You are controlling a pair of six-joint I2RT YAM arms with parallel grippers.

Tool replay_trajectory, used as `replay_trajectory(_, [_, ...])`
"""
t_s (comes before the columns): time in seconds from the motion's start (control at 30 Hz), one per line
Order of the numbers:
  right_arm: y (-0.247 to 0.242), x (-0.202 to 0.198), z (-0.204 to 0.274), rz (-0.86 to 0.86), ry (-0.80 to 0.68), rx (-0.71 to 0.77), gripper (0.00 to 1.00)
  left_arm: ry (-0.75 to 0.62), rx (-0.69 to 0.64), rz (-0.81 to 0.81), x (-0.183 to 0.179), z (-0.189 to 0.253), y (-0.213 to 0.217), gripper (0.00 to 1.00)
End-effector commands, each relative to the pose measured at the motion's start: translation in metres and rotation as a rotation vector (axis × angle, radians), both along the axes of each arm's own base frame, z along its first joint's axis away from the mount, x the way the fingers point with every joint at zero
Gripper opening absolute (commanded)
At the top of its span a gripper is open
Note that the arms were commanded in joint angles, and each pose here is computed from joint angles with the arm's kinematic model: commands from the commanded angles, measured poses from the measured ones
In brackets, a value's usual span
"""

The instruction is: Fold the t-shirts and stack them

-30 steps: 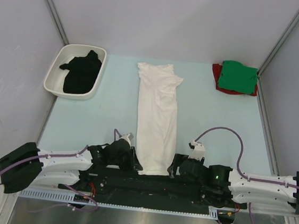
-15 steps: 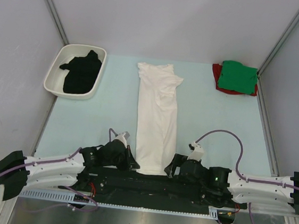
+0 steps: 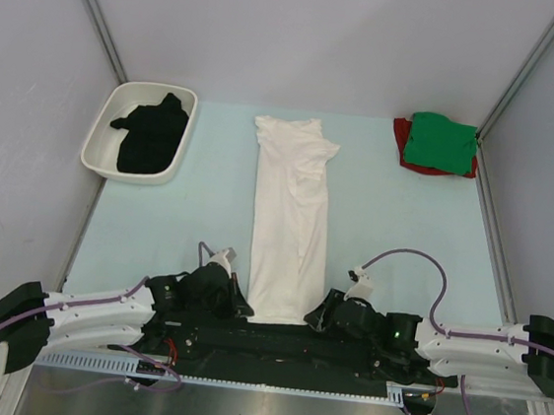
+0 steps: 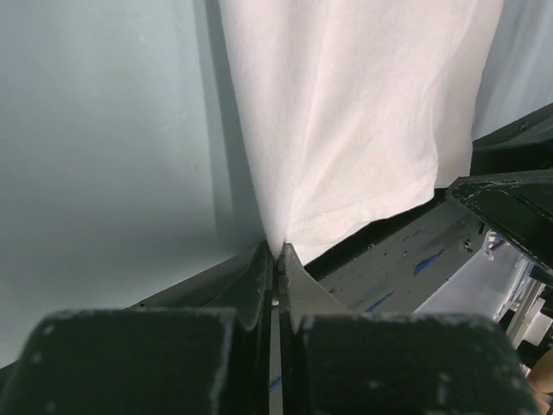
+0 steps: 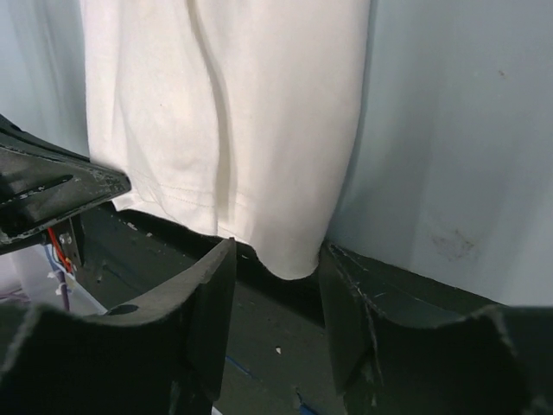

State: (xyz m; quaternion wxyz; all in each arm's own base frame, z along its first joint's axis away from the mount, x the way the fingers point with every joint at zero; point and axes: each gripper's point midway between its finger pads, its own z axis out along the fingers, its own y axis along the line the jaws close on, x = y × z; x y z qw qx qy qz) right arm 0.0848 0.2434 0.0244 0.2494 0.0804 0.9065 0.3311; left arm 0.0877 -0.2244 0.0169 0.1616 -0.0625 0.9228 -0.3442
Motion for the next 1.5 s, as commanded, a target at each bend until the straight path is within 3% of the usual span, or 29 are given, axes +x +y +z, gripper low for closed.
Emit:
replay_trajectory(0.0, [-0.015, 0.002, -0.025, -0.028, 0.032, -0.058, 0.44, -0.011, -0.016, 0.009, 0.001, 0.001, -0.001, 0.00])
replay_trajectory(0.1, [-0.015, 0.003, -0.028, -0.029, 0.039, -0.064, 0.34, -0.011, -0.016, 0.009, 0.000, 0.000, 0.001, 0.00])
replay_trajectory(0.27, [-0.019, 0.009, -0.029, -0.045, 0.044, -0.072, 0.31, -0.017, -0.023, 0.011, 0.001, 0.002, 0.001, 0.00])
replay_trajectory(0.37, [-0.022, 0.013, -0.027, -0.053, 0.036, -0.073, 0.18, -0.019, -0.026, 0.013, 0.000, 0.002, 0.002, 0.00])
replay_trajectory(0.4, [-0.023, 0.014, -0.027, -0.057, 0.037, -0.073, 0.05, -0.019, -0.024, 0.014, 0.000, 0.002, 0.003, 0.00])
replay_trajectory(0.43, [-0.026, 0.014, -0.029, -0.057, 0.042, -0.086, 0.00, -0.022, -0.027, 0.015, 0.000, 0.003, 0.003, 0.00])
replay_trajectory(0.97, [-0.016, -0.018, 0.006, 0.047, -0.040, -0.085, 0.00, -0.037, -0.077, 0.035, -0.010, 0.016, 0.011, 0.00])
replay_trajectory(1.2, [-0.003, -0.001, 0.044, 0.059, -0.208, -0.113, 0.00, -0.126, -0.052, 0.031, 0.003, 0.047, 0.005, 0.00])
replay_trajectory(1.47, [-0.004, 0.038, 0.073, 0.033, -0.283, -0.101, 0.00, -0.238, -0.014, 0.058, 0.032, 0.086, -0.007, 0.00])
